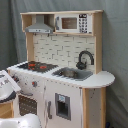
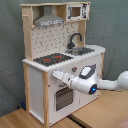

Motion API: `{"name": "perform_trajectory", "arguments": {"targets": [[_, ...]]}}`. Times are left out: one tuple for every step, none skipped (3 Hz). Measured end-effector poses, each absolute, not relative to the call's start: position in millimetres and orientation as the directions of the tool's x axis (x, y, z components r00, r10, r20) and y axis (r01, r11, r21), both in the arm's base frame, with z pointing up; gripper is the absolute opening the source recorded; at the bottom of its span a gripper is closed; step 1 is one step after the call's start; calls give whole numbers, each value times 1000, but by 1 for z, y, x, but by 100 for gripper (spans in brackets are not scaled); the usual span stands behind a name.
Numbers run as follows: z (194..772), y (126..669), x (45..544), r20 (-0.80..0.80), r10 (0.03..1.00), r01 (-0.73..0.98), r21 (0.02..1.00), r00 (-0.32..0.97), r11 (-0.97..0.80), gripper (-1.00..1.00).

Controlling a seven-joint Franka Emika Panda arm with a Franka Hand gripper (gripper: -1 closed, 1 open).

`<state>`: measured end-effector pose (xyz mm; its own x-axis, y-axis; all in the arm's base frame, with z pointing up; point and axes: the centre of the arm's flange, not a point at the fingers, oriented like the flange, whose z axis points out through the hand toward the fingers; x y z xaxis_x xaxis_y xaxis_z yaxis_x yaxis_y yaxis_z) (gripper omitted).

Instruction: Play with the kitchen

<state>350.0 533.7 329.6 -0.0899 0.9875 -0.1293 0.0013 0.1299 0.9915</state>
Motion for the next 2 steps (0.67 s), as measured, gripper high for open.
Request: {"name": "perform_trajectory", "arguments": {"targets": [[329, 534, 350, -249, 965, -10, 969, -87, 249, -100], [329, 534, 349, -359, 930, -21, 933, -82, 359, -100]]}}
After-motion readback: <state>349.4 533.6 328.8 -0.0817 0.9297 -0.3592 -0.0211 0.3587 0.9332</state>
